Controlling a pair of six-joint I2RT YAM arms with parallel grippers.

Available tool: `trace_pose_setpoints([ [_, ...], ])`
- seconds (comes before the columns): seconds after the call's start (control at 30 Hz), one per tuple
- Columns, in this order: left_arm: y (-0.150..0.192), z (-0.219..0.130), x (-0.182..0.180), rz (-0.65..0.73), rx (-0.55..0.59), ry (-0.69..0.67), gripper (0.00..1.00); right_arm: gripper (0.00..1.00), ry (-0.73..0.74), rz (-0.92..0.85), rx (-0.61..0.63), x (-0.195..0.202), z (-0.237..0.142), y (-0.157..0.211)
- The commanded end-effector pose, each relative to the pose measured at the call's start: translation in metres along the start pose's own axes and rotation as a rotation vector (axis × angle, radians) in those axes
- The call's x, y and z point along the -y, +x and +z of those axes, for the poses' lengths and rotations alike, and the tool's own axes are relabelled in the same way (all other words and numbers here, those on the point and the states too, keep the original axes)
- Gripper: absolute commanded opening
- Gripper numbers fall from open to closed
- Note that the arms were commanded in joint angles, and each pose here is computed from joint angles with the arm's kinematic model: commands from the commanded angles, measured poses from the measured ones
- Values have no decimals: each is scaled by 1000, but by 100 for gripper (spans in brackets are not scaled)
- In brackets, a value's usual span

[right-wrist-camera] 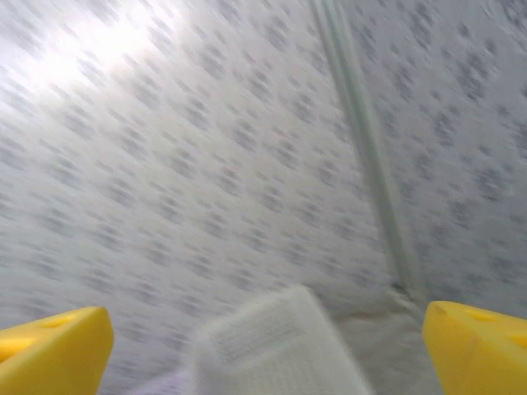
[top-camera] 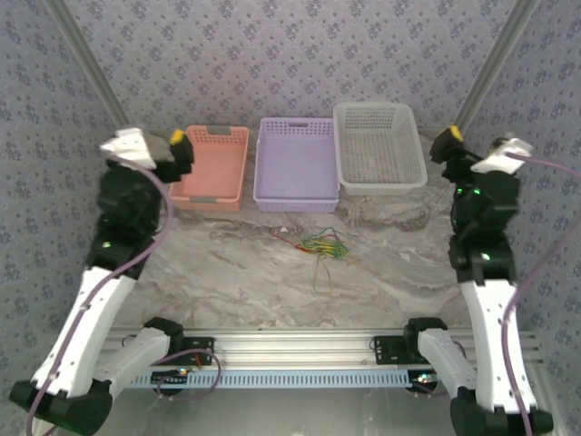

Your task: Untangle the cables

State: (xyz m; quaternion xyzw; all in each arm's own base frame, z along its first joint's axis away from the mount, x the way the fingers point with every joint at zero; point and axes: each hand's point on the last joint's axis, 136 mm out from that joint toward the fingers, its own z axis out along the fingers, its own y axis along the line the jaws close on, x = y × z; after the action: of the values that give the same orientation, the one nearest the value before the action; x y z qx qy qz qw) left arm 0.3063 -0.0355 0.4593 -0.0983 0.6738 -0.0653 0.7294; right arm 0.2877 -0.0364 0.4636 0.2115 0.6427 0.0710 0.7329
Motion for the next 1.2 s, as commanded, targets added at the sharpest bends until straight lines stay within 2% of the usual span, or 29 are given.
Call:
trace_pose_setpoints([
  [0.0, 68, -14, -5, -214, -325, 19, 99, 91, -108, 194, -452, -15, -17, 91],
  [0.03, 75, -16, 8, -267, -401, 101, 99, 83, -125, 215, -520, -23, -22, 98],
  [0.07, 84, -17, 14, -296, -481, 125, 99, 80, -107, 229, -600, -27, -30, 109],
  [0.17, 129, -37, 39, -297, -734, 172, 95, 79, -129, 157, -801, -42, -60, 156],
  [0.23, 166, -56, 56, -271, -845, 193, 88, 77, -152, 81, -895, -52, -83, 186],
  [0.27, 189, -68, 67, -257, -896, 213, 84, 77, -126, 19, -956, -47, -95, 214],
  [0.37, 259, -100, 89, -209, -1009, 211, 71, 74, -120, -114, -1063, -48, -127, 272],
  [0.5, 333, -130, 112, -195, -1115, 225, 57, 68, -140, -105, -1201, -52, -145, 339],
  [0.57, 358, -140, 116, -198, -1158, 217, 52, 60, -122, -81, -1242, -48, -141, 361],
  [0.67, 370, -142, 125, -240, -1167, 243, 50, 58, -87, -154, -1236, -40, -131, 376],
  [0.87, 369, -130, 140, -277, -1130, 257, 51, 53, -59, -230, -1282, -34, -106, 411],
  [1.07, 380, -110, 167, -344, -1125, 248, 63, 51, -50, -224, -1320, -34, -89, 437],
  [1.17, 390, -99, 185, -384, -1142, 258, 66, 51, -67, -211, -1324, -41, -86, 441],
])
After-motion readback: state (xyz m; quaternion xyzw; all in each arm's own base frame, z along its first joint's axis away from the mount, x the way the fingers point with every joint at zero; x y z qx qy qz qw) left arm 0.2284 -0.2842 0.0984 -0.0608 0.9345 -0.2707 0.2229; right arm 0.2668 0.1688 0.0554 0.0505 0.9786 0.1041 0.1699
